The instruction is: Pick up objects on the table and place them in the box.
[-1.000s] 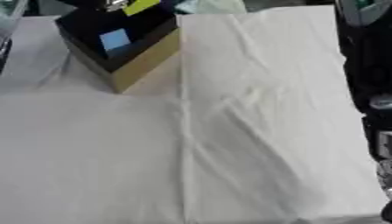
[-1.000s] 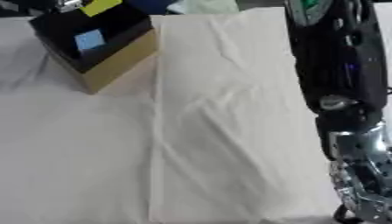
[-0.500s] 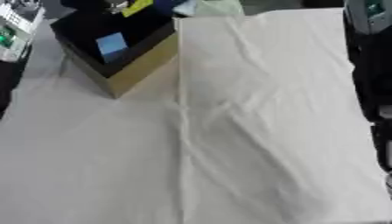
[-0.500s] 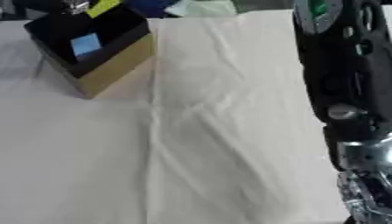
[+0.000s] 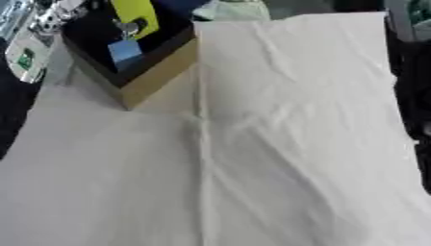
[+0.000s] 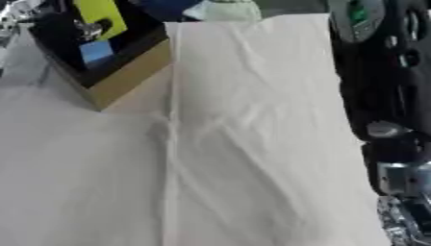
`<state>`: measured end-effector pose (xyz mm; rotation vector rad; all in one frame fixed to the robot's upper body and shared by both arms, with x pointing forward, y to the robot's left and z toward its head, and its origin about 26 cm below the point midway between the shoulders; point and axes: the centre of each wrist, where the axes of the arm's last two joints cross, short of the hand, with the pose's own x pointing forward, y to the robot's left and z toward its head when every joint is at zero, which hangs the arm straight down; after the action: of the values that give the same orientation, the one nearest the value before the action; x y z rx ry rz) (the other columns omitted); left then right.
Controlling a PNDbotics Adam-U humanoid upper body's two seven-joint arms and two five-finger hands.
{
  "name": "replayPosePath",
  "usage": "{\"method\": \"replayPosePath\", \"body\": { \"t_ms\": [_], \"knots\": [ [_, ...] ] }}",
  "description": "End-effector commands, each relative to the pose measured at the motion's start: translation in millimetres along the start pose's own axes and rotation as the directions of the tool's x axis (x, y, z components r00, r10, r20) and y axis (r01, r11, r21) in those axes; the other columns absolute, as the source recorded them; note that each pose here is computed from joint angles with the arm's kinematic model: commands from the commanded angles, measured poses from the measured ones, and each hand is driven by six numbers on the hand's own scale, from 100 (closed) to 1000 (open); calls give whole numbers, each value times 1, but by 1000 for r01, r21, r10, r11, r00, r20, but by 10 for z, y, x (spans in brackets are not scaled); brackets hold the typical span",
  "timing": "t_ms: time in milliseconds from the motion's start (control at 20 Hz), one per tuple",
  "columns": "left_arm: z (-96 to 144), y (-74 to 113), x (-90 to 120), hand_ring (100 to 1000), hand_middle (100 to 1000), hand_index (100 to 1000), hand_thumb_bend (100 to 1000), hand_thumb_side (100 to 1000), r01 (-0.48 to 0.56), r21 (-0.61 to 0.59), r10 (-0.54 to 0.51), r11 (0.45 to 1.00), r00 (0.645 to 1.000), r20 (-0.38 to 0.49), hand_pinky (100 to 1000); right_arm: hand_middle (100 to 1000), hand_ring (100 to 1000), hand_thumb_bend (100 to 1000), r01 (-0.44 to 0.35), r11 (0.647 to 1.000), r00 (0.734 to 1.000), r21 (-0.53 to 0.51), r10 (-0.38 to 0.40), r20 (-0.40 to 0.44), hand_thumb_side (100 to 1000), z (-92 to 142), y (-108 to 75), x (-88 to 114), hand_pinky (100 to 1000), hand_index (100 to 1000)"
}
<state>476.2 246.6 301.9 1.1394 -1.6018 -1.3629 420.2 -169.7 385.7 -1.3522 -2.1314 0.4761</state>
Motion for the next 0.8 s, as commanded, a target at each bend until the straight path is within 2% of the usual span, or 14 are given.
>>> {"method": "replayPosePath", "body": {
  "t_ms": [50, 150, 250, 300, 350, 400, 500, 650, 800],
  "knots": [
    [2, 55, -69, 584, 565, 647, 100, 559, 18, 17, -17, 1000, 1000, -24, 537, 717, 908, 100, 8, 999, 1000, -51, -8, 13, 1000, -74, -159, 52, 874, 874],
    [0, 6, -88, 598, 579, 666, 100, 581, 24, 2, -24, 1000, 999, -31, 549, 717, 908, 100, 10, 999, 1000, -53, -9, 10, 1000, -74, -163, 47, 874, 873],
    [1, -22, -102, 679, 668, 766, 100, 661, 33, -12, -34, 999, 999, -39, 608, 717, 908, 100, 9, 999, 1000, -54, -9, 7, 1000, -75, -166, 39, 874, 873],
    [1, -32, -108, 739, 727, 812, 100, 730, 40, -23, -41, 999, 998, -46, 667, 717, 908, 100, 9, 998, 1000, -54, -9, 6, 1000, -75, -168, 36, 874, 873],
    [1, -38, -113, 739, 727, 812, 100, 730, 49, -34, -51, 998, 997, -52, 667, 717, 908, 100, 9, 998, 1000, -55, -9, 5, 1000, -75, -169, 35, 874, 873],
    [3, -43, -122, 793, 776, 855, 236, 891, 62, -48, -65, 997, 996, -63, 731, 717, 907, 100, 9, 998, 1000, -56, -9, 5, 1000, -75, -170, 34, 874, 873],
    [8, -35, -138, 845, 814, 888, 380, 884, 96, -72, -102, 993, 991, -88, 779, 717, 907, 100, 9, 998, 1000, -56, -9, 4, 1000, -73, -169, 32, 874, 873],
    [18, -5, -166, 866, 835, 906, 434, 917, 119, -77, -128, 990, 983, -129, 799, 717, 907, 100, 9, 998, 1000, -56, -9, 4, 1000, -68, -166, 29, 873, 873],
    [25, 22, -182, 871, 845, 914, 433, 932, 117, -73, -126, 991, 982, -142, 802, 716, 906, 100, 9, 998, 1000, -57, -9, 2, 1000, -61, -164, 24, 873, 873]
  ]
}}
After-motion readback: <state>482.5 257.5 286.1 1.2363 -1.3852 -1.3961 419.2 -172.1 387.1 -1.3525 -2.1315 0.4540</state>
